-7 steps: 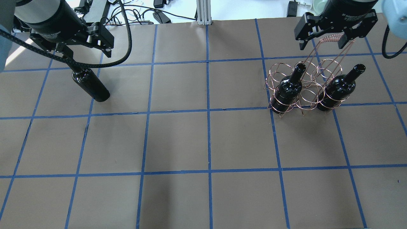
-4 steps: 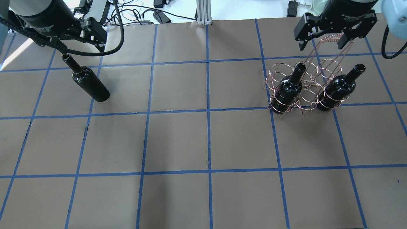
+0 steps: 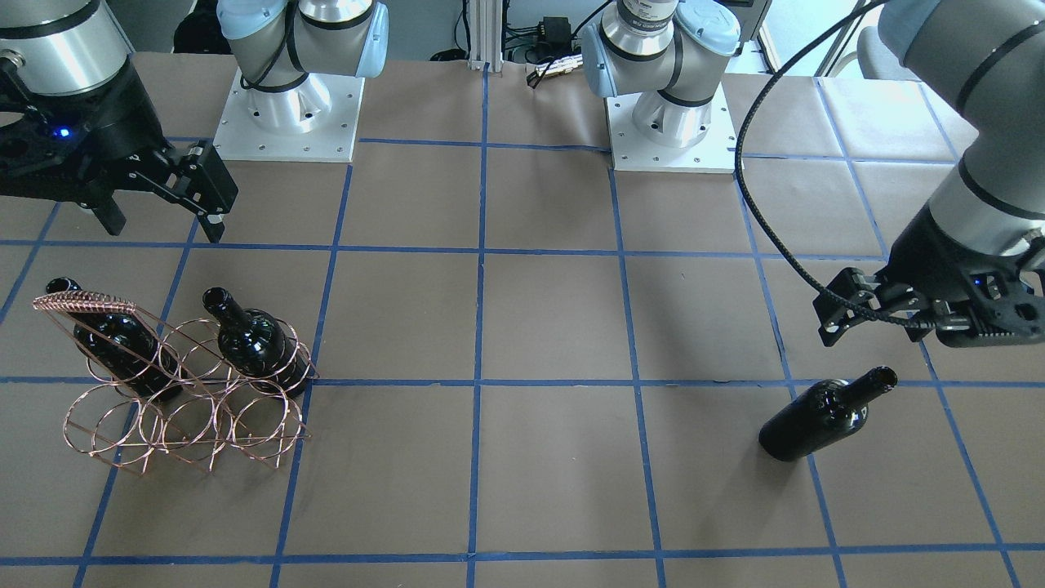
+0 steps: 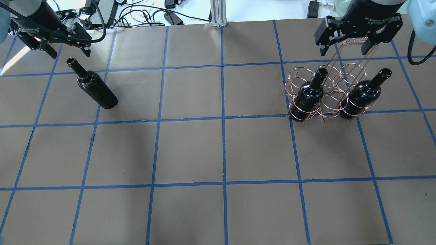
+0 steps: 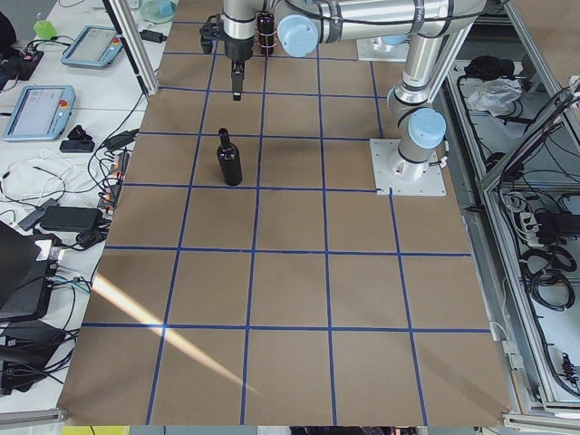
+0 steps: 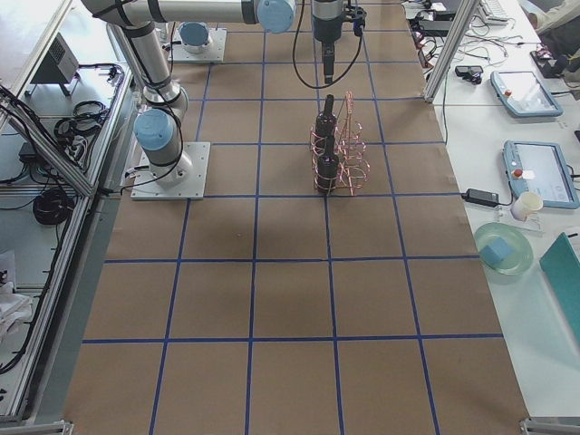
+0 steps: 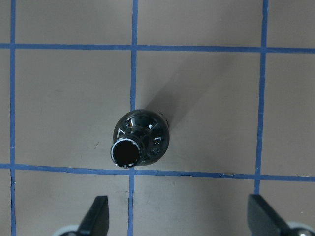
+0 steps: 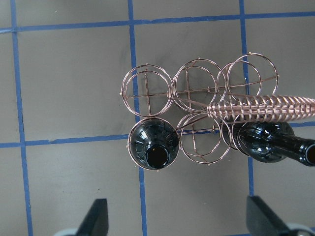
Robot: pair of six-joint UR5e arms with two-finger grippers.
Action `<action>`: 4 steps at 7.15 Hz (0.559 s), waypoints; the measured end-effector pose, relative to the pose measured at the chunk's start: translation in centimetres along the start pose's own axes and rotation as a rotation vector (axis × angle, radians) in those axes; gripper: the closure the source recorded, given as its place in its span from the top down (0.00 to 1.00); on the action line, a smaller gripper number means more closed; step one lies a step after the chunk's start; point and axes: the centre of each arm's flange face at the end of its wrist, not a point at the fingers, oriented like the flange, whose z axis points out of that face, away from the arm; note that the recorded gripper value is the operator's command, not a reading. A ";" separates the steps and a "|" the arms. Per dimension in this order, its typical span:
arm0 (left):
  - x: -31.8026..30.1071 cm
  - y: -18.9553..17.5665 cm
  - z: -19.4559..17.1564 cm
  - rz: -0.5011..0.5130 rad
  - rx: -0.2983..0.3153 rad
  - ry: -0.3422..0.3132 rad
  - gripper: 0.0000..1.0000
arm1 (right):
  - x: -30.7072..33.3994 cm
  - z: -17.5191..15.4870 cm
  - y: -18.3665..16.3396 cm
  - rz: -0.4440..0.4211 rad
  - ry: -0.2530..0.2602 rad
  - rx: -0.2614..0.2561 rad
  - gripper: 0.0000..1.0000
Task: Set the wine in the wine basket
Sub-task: 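Lower the left gripper toward the neck of the black wine bottle, then close the left gripper around the bottle neck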
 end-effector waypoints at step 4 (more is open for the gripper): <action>-2.5 -2.3 6.2 -0.003 -0.074 0.039 0.75 | -0.1 0.1 0.0 -0.001 -0.012 -0.001 1.00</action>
